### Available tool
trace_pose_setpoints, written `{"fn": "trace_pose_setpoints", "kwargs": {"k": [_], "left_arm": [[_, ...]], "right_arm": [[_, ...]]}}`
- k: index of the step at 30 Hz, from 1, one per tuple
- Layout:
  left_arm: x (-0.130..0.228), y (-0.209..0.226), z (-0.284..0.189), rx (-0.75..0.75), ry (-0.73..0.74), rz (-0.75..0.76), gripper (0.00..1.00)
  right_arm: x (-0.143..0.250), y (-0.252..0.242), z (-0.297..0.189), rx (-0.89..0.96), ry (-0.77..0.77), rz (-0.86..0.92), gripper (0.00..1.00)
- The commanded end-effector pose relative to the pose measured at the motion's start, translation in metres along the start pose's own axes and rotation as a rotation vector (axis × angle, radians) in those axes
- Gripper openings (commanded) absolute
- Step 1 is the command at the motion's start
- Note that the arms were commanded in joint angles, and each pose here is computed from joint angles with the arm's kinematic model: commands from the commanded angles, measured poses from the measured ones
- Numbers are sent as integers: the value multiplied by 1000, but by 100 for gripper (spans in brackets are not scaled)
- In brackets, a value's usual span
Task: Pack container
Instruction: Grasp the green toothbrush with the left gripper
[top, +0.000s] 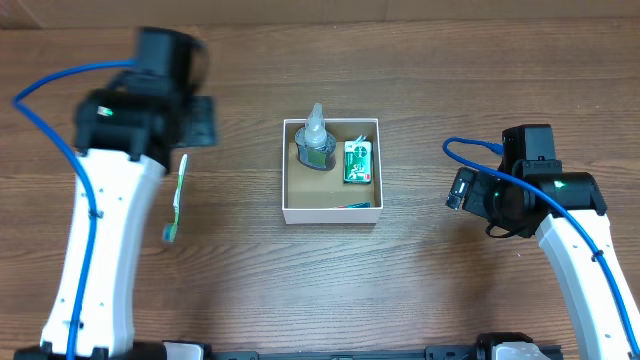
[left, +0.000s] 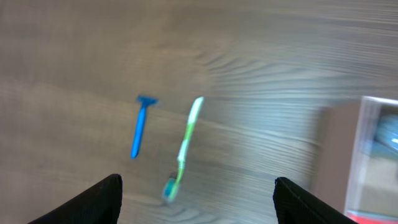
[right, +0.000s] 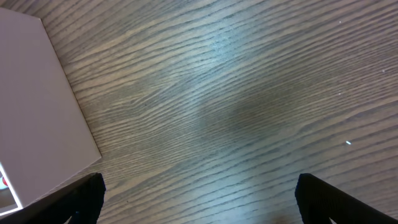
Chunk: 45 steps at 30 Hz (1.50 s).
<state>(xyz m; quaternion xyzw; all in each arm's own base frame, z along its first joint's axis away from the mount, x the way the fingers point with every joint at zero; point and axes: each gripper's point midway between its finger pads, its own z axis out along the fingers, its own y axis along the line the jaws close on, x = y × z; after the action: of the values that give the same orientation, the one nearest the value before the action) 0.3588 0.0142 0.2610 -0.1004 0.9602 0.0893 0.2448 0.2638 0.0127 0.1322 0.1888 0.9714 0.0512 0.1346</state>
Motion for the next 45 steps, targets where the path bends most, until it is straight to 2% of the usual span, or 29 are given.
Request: {"fn": "trace_pose_setpoints", "kwargs": {"k": [1,7,15,32,34,37,40,42,45], "left_arm": [[28,17,62,25,183,-112,77],[71,18,141,3,359,-76,80],[119,0,214,41,549,-2,80],[148,-10,236,93,615,32,78],[151,-10,236,91,623,32,73],[154,-10,236,91,629,33,51],[155,-9,235,90,638,34,47],[156,-9,234,89,644,35,39],[157,-9,233,89,648,36,34]], "right_arm": [[-5,3,-4,-13,-20,1,100],[-5,2,-4,-13,-20,2,100],[-4,2,-4,-11,-16,2,100],[-4,2,-4,-11,-16,2,100],[-4,2,-4,-12,-16,2,100],[-4,2,-4,-11,-16,2,100],[-4,2,-4,-11,-16,2,100],[-4,2,-4,-11,-16,2,100],[-4,2,-4,-11,-16,2,100]]}}
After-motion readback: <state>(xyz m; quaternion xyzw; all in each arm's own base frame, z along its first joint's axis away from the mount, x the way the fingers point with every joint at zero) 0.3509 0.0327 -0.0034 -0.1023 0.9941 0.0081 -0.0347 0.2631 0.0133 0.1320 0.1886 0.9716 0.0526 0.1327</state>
